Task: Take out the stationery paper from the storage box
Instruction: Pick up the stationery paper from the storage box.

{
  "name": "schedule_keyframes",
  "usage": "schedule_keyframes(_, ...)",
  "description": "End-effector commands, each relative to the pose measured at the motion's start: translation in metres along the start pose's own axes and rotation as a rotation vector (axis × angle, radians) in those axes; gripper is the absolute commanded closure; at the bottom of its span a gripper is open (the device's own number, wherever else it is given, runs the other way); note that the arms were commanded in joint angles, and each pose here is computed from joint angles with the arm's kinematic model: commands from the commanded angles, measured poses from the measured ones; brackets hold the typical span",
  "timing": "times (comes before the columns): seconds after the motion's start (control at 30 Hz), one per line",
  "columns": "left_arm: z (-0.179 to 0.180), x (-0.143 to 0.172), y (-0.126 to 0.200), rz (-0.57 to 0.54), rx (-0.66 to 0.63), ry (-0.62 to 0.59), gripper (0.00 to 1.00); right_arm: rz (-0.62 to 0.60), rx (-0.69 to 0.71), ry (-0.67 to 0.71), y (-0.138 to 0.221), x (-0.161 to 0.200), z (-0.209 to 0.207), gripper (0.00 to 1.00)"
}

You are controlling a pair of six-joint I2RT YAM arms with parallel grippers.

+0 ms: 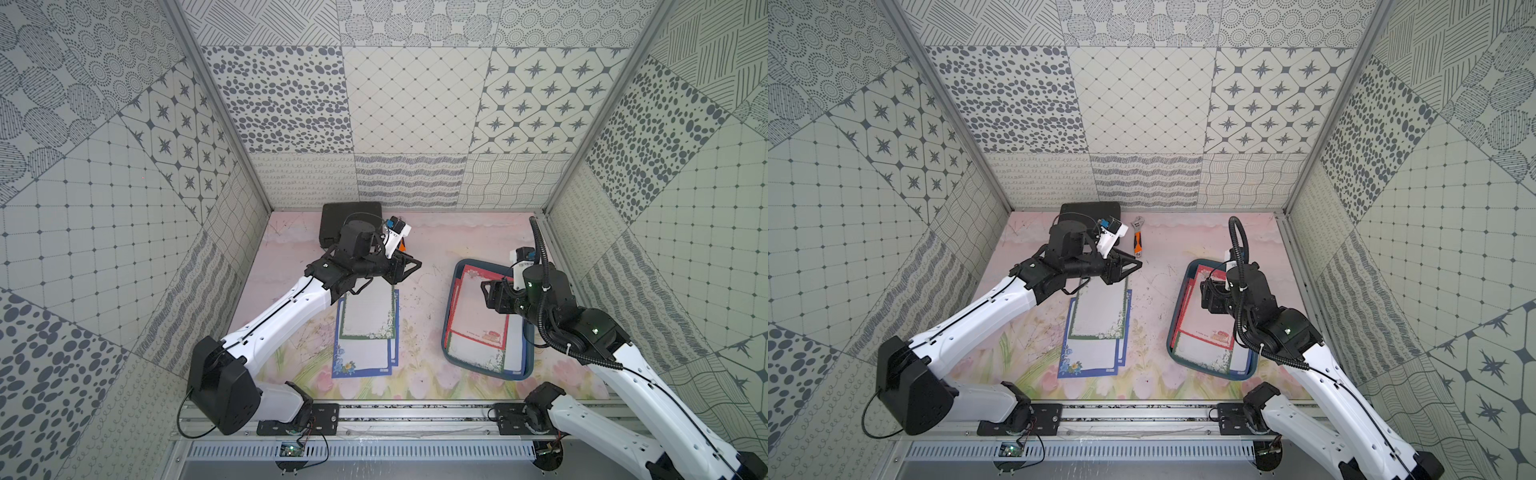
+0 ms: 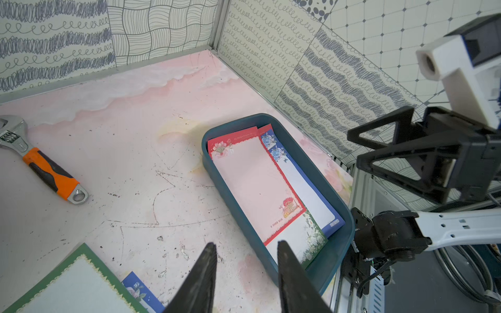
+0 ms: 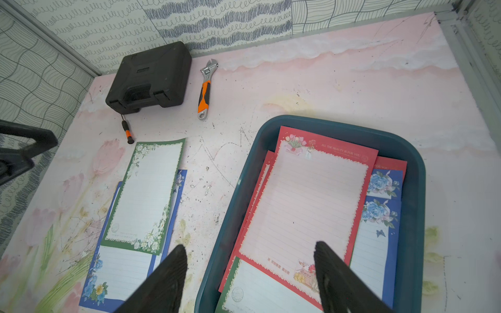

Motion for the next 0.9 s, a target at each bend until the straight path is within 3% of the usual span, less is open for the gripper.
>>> schedule_keyframes(0.0, 0.001, -0.01, -0.023, -0.03, -0.038, -0.033, 0.6, 0.045, 0.055, -0.011, -0.003, 0.013, -0.012, 0.24)
schedule_keyframes(0.27, 0.032, 0.019, -0.057, 0.067, -0.154, 0.082, 0.59, 0.129, 0.042, -0.094, -0.028, 0.047, -0.019, 0.25)
schedule_keyframes(0.5, 0.062, 0.042, -0.076, 0.154, -0.259, 0.083, 0.6, 0.157, 0.071, -0.107, -0.054, 0.066, -0.027, 0.25)
schedule_keyframes(0.87, 0.084, 0.041, -0.095, 0.184, -0.352, 0.166, 0.61, 0.261, 0.08, -0.122, -0.062, 0.079, -0.033, 0.25)
Point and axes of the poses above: each gripper's point midway between its finger pads, its own y axis back along the fingers, its own z axis along the line the jaws close on, x = y × z, the point moved 2 cm from there along y, back along the fingers, and after that the axes turned 4 degrees about y, right-handed, at the moved point
